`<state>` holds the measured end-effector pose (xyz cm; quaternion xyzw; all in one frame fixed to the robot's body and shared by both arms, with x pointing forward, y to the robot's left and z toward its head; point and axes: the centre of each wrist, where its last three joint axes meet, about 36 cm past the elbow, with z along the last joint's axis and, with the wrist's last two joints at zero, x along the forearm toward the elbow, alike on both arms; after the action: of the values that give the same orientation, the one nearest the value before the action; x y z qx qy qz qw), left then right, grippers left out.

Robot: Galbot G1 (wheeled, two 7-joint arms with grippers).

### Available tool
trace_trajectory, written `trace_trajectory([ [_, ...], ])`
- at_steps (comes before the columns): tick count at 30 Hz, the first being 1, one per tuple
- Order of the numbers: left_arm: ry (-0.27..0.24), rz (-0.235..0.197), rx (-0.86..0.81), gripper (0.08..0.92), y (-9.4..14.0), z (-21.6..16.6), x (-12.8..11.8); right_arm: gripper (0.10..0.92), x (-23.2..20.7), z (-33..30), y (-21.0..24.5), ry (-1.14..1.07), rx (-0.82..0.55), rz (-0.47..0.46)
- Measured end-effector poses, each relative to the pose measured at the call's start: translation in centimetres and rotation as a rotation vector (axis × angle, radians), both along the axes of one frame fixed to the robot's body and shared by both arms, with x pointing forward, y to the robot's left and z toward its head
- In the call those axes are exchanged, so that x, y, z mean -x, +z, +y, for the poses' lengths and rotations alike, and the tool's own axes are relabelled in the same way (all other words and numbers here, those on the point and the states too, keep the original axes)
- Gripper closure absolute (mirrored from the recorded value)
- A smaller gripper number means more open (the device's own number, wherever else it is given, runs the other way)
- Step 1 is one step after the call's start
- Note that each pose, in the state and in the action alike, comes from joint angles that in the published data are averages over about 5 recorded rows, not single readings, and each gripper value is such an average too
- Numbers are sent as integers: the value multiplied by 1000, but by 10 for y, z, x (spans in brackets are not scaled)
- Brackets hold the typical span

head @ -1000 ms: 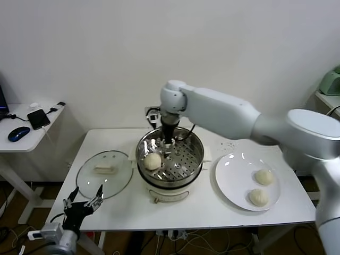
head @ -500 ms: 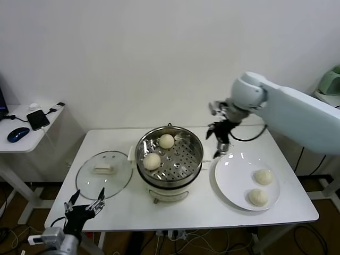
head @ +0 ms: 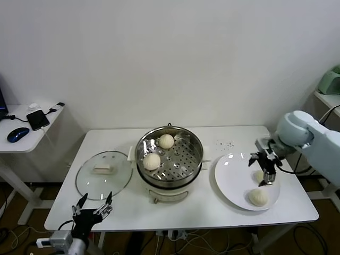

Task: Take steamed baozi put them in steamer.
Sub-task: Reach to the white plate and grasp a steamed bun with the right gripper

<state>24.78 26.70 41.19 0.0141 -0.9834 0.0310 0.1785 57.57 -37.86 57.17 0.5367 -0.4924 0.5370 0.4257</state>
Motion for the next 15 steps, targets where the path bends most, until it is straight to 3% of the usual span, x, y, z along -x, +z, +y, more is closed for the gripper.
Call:
trace_trajectory([
  [15, -4, 13, 3, 177, -1, 0, 1, 200, -5, -14, -69, 22, 45, 46],
])
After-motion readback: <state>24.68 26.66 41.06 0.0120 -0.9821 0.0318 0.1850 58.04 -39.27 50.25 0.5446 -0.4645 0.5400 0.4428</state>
